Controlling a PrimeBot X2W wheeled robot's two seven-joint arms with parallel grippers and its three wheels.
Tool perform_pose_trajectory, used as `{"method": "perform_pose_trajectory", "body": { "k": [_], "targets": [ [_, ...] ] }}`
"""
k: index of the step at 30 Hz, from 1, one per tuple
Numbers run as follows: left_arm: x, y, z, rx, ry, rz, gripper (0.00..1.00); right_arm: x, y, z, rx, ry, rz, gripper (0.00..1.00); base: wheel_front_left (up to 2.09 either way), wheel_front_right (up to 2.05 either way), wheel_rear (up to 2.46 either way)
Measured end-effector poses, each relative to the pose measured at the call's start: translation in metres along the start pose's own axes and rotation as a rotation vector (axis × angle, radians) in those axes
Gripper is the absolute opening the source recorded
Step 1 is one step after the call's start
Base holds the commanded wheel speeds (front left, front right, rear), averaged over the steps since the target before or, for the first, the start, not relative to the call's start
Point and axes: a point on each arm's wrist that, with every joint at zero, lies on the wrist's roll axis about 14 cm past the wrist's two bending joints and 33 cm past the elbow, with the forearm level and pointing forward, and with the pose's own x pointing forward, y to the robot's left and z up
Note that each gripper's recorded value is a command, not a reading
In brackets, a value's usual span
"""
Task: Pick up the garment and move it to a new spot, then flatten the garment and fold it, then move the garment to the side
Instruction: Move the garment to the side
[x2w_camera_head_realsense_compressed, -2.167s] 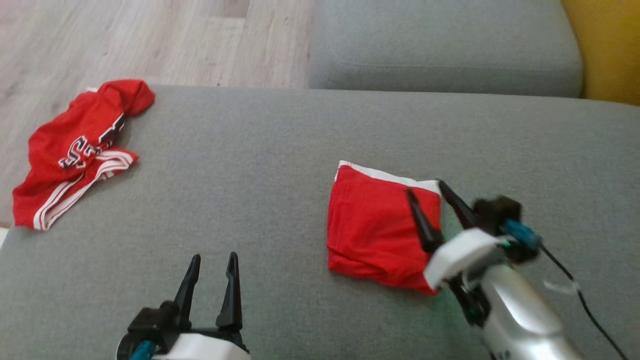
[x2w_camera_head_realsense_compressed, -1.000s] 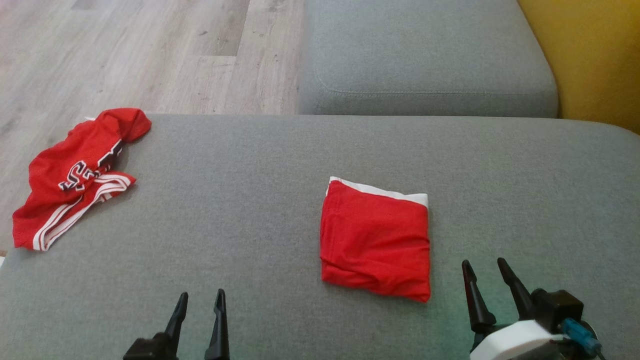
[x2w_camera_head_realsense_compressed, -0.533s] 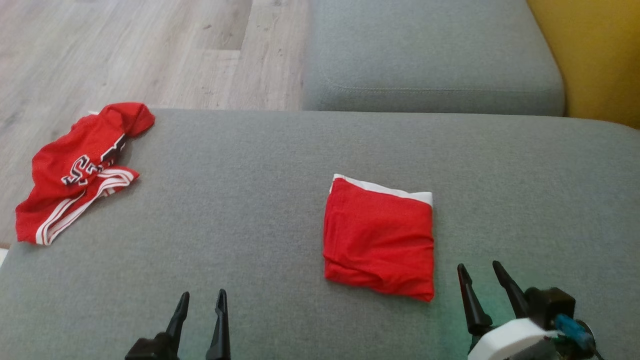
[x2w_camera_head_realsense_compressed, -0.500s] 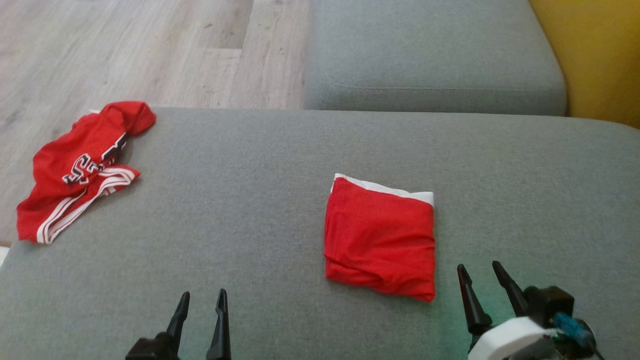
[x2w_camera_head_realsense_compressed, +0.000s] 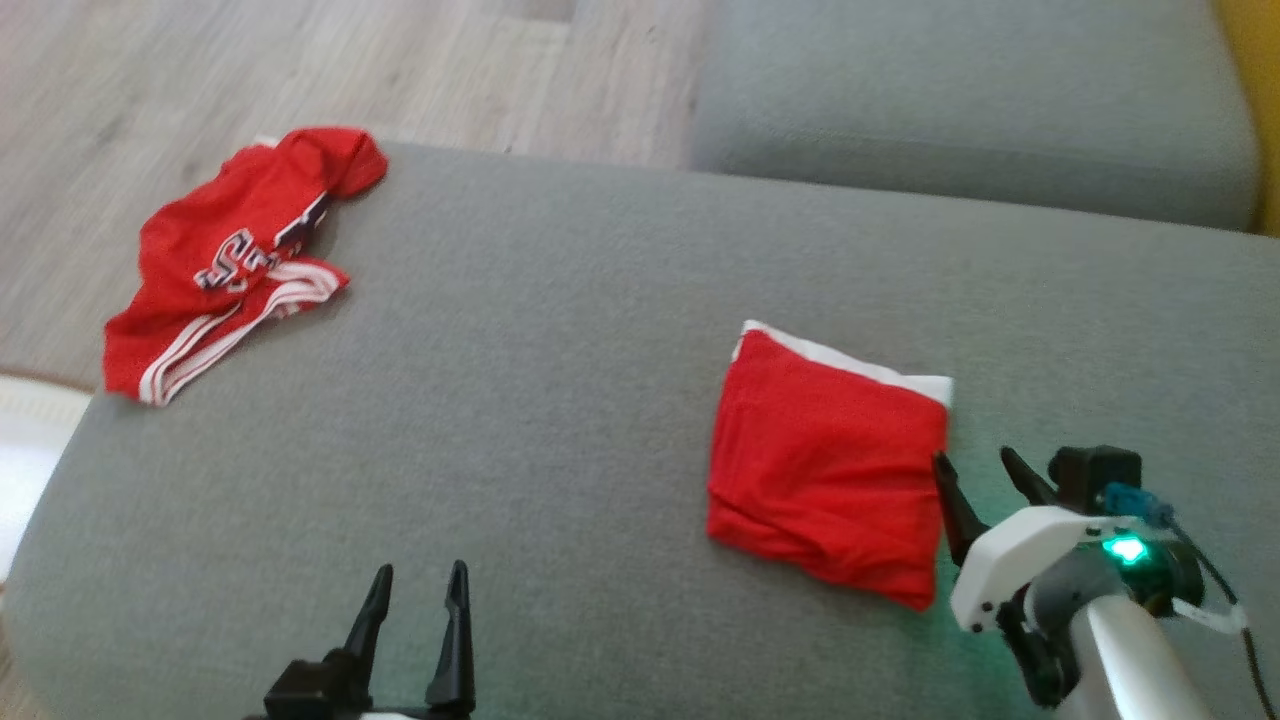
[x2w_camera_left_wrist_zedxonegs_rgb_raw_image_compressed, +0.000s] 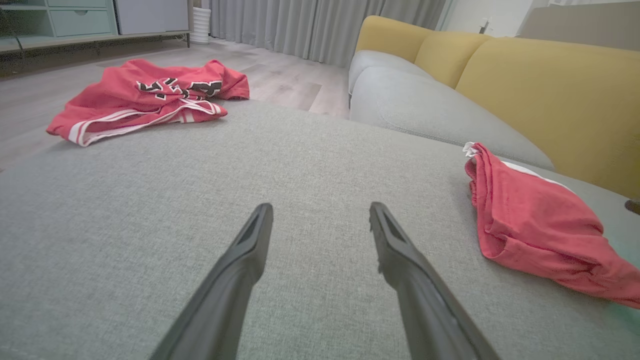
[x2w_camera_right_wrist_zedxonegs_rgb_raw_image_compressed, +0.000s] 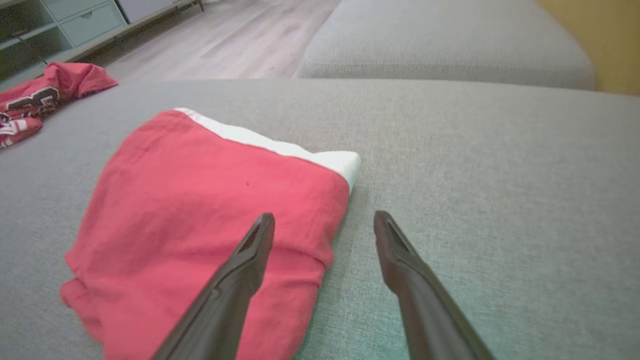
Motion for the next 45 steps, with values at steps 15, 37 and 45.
{"method": "perform_pose_trajectory", "body": {
  "k": [15,37,45],
  "targets": [
    [0.01,0.011,-0.012,-0.036,0.045,0.076,1.0,0.051,0.009,-0.039,0.033,0.255,0.038,0.23,0.0,0.0,0.0],
    [0.084,-0.098,-0.015,0.028,0.07,-0.314,1.0,-0.003,-0.138,0.009,0.05,0.039,-0.31,0.0,0.0,0.0,0.0],
    [0.111,-0.155,-0.025,0.04,0.099,-0.494,1.0,-0.038,-0.189,-0.002,0.086,0.047,-0.455,0.0,0.0,0.0,0.0]
  ]
}}
